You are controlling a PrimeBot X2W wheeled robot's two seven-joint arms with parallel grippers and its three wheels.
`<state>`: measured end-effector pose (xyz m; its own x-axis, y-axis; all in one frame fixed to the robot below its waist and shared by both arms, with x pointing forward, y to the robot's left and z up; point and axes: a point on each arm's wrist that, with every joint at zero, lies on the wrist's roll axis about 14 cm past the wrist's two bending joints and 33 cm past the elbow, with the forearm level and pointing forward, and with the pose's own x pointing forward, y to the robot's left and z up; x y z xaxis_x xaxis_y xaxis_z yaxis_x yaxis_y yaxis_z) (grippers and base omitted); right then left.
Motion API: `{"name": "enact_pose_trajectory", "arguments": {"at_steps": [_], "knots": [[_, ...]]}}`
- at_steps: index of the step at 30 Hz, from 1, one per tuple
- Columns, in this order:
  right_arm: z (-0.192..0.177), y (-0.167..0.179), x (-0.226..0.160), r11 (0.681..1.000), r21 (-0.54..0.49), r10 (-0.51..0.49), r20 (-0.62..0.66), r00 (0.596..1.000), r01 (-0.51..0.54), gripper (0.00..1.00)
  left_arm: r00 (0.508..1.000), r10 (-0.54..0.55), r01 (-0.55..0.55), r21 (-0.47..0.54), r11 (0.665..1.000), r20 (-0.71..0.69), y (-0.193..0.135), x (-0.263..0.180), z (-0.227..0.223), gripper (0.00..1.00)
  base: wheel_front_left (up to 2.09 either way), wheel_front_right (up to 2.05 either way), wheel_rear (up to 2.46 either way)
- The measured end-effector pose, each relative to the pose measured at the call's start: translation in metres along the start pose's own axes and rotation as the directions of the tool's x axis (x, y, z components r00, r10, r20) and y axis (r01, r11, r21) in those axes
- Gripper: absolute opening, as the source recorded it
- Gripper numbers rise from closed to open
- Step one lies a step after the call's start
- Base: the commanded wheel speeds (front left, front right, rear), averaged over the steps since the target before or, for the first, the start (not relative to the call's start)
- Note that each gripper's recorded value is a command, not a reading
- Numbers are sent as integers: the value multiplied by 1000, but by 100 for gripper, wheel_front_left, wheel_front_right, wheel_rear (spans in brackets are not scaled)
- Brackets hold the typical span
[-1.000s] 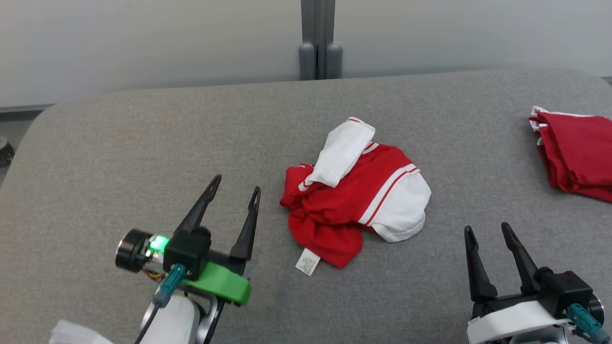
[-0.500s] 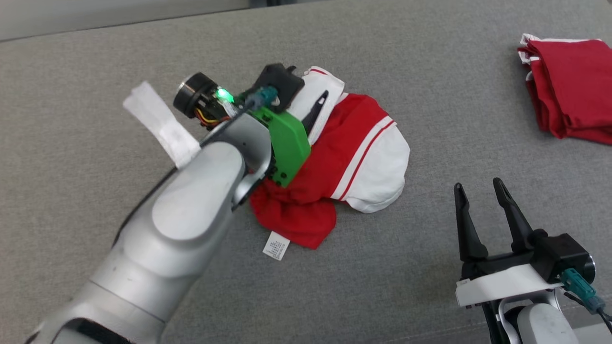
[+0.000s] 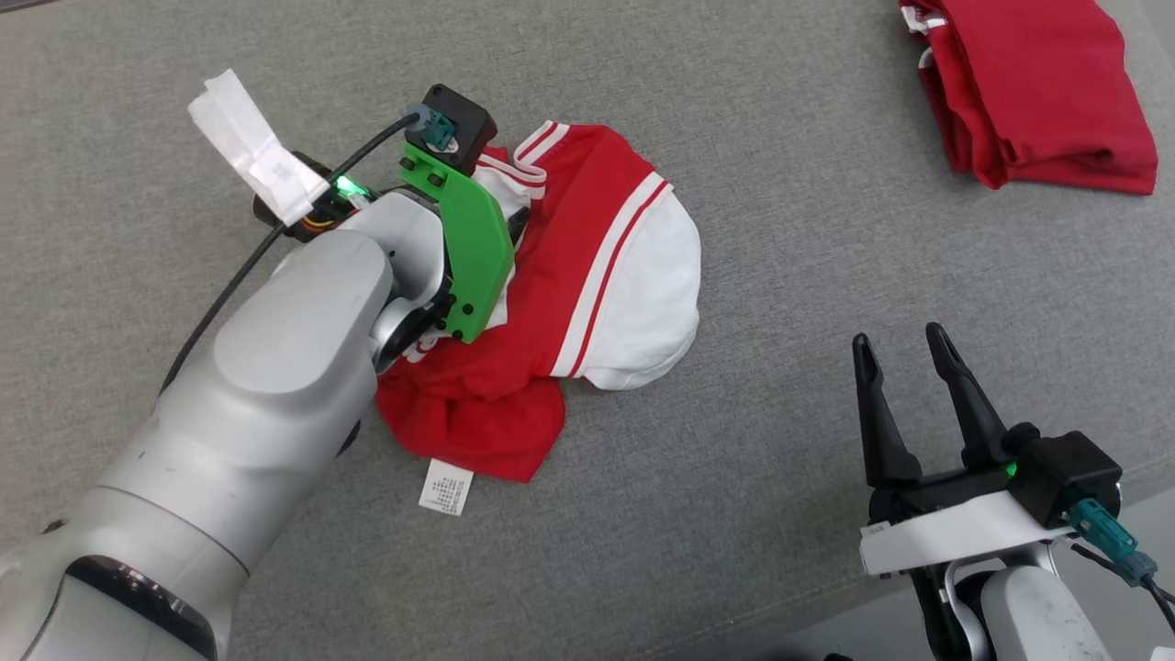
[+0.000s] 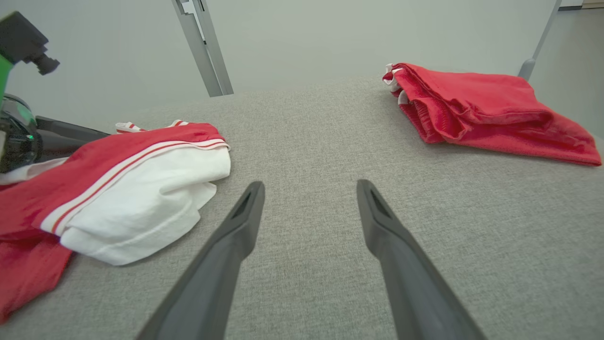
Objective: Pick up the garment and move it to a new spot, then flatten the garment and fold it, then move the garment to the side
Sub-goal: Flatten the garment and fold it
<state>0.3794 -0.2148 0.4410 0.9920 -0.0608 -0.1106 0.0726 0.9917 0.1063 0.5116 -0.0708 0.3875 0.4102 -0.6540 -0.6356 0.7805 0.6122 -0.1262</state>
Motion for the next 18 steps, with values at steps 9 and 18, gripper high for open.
{"name": "enact_pose_trajectory", "arguments": {"at_steps": [9,18], "knots": [[5,-11,-4,999,12,-36,11,999,36,100,985,-53,45,46,998,167,-11,5,37,0,0,0,0],[22,-15,-19,998,41,-56,62,997,53,100,810,-204,156,135,979,550,-68,-64,183,0,0,0,0]]}}
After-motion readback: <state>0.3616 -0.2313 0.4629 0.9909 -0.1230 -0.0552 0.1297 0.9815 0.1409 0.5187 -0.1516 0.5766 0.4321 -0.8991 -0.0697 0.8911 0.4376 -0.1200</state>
